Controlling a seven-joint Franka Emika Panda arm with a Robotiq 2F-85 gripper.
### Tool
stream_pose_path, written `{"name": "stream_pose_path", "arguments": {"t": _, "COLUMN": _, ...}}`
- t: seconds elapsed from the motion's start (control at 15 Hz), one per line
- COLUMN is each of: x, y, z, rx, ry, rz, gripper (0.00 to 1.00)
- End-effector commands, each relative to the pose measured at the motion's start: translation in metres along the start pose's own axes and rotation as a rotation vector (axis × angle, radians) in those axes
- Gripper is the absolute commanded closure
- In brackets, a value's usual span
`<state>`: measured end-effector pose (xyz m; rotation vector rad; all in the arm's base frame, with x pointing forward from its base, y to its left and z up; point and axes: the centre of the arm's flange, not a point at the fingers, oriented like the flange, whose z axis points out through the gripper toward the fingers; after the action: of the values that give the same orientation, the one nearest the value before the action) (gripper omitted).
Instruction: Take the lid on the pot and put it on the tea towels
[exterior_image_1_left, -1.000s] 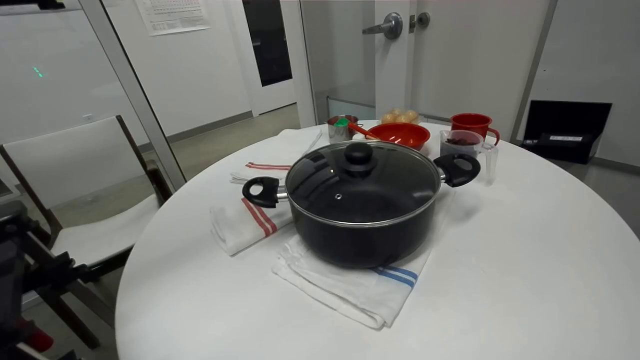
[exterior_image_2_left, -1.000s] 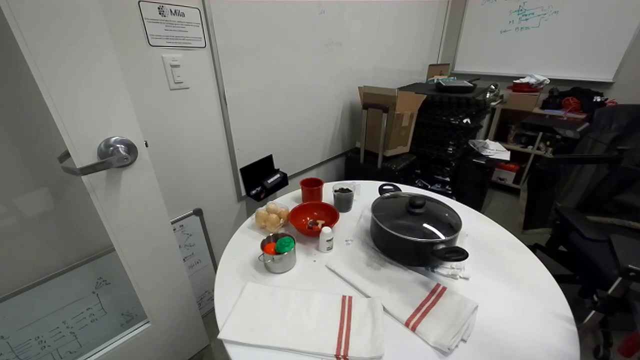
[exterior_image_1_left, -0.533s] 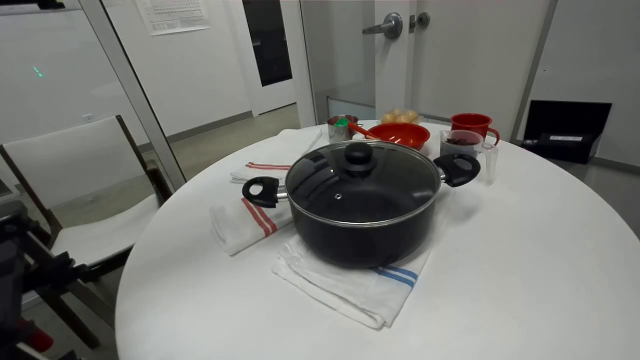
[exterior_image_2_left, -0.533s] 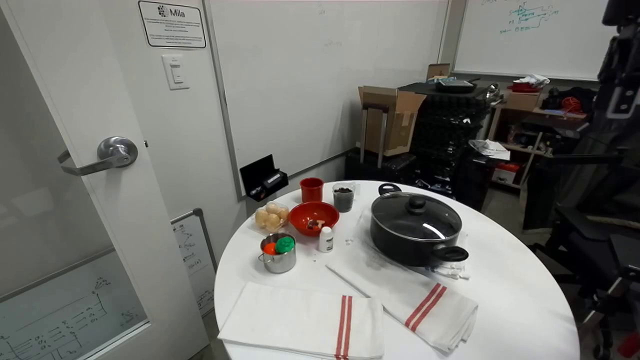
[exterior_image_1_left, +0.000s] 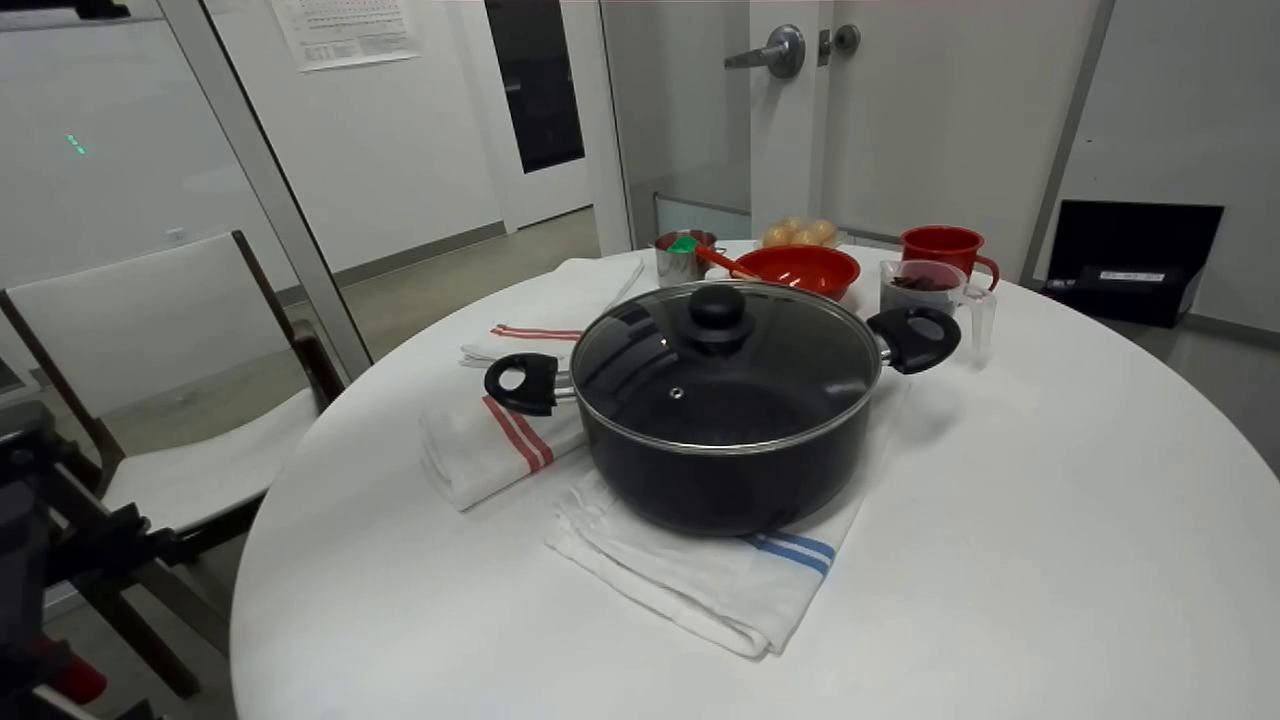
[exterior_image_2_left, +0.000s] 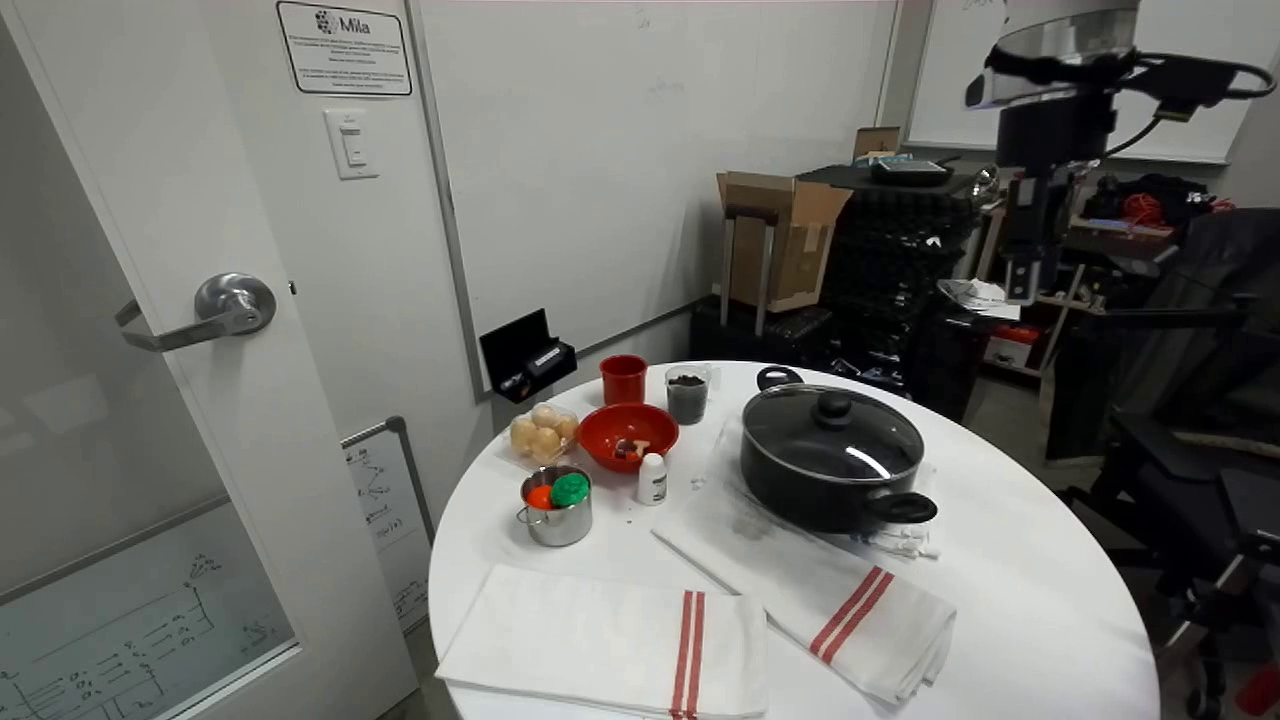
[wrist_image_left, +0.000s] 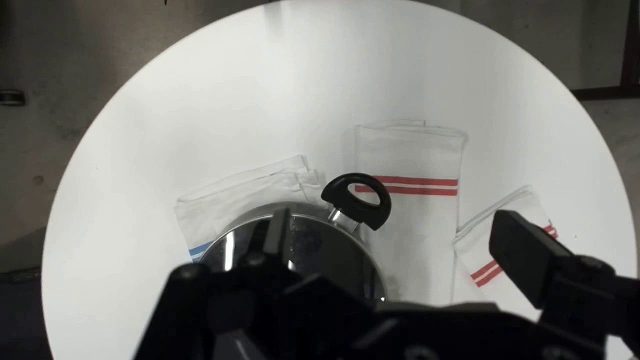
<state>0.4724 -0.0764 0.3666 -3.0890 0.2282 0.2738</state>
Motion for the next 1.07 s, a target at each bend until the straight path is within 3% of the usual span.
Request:
{"name": "stream_pose_path", "arguments": {"t": 0.0, "x": 0.064, "y": 0.008, "z": 0.023, "rx": 0.025, "ry": -0.002, "rz": 0.105, "gripper": 0.00}}
{"name": "stream_pose_path", "arguments": {"t": 0.53, "x": 0.130, "y": 0.020, "z": 0.100, "rx": -0.033, "ry": 0.042, "rz": 0.292, "gripper": 0.00}}
{"name": "stream_pose_path", "arguments": {"t": 1.0, "x": 0.165, "y": 0.043, "z": 0.138, "rx": -0.055, "ry": 0.057, "rz": 0.441, "gripper": 0.00}}
